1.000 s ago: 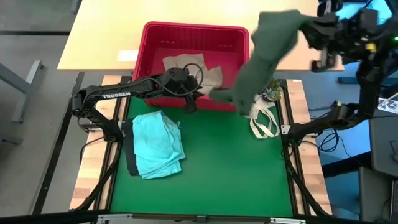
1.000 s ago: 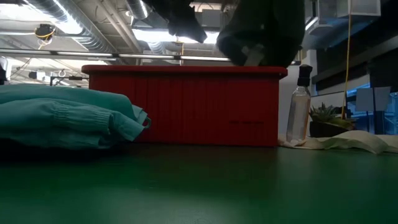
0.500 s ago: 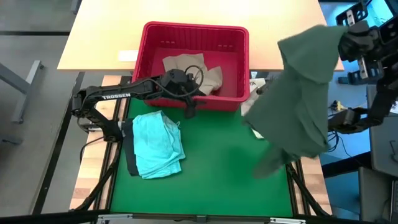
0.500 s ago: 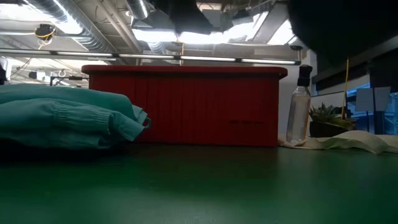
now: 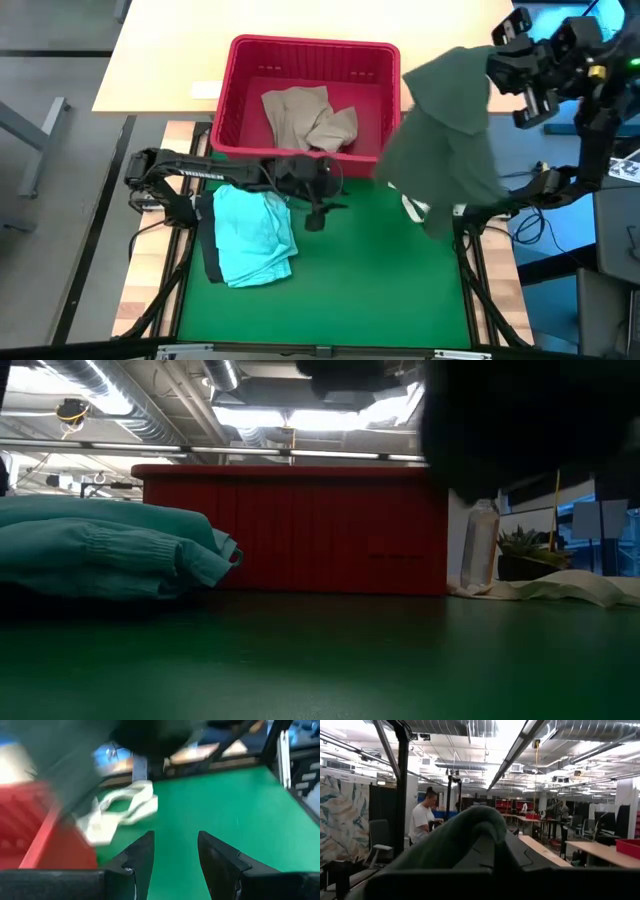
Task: Fold Laundry from Bin
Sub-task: Fold the green polo shirt from the red laundry bin
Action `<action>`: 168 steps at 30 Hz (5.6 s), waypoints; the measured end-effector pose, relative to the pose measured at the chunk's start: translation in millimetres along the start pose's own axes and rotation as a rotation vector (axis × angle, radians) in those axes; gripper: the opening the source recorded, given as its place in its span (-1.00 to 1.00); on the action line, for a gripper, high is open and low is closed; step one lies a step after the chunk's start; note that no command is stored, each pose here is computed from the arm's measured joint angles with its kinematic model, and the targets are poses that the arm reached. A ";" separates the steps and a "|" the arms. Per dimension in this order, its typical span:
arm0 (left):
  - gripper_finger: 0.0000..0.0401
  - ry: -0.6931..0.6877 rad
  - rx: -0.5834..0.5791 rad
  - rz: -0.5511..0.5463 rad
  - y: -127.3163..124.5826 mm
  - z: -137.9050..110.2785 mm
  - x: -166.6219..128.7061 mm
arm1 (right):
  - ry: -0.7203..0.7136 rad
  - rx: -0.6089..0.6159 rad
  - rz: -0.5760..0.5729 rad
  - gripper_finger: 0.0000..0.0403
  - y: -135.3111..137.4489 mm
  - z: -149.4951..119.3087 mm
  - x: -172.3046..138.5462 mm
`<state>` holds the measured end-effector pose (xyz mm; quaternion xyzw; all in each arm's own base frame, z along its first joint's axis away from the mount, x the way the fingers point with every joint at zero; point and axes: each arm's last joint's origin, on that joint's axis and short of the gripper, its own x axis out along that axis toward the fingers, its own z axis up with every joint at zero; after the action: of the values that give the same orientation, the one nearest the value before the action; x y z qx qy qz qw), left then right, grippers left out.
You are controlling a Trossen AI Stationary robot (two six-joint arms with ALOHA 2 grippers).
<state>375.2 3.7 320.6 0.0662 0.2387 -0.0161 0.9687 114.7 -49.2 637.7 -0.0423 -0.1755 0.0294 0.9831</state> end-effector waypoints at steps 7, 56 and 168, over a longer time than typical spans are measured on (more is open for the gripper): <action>-0.27 -0.116 0.016 0.131 -20.9 7.3 20.7 | 0.026 0.017 -0.016 -0.97 -15.4 -14.0 20.5; -0.27 -0.001 -0.051 0.583 -105.9 -11.6 19.3 | 0.043 0.028 -0.013 -0.97 -30.8 -29.0 41.7; -1.00 0.404 -0.164 -0.124 -63.4 -14.0 -119.0 | 1.953 0.708 0.114 -0.92 82.2 -338.5 -20.1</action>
<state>259.4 -57.2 355.9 -0.0257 0.4321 -0.0426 0.9004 210.0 6.5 306.6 0.2351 0.7177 0.0786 0.6507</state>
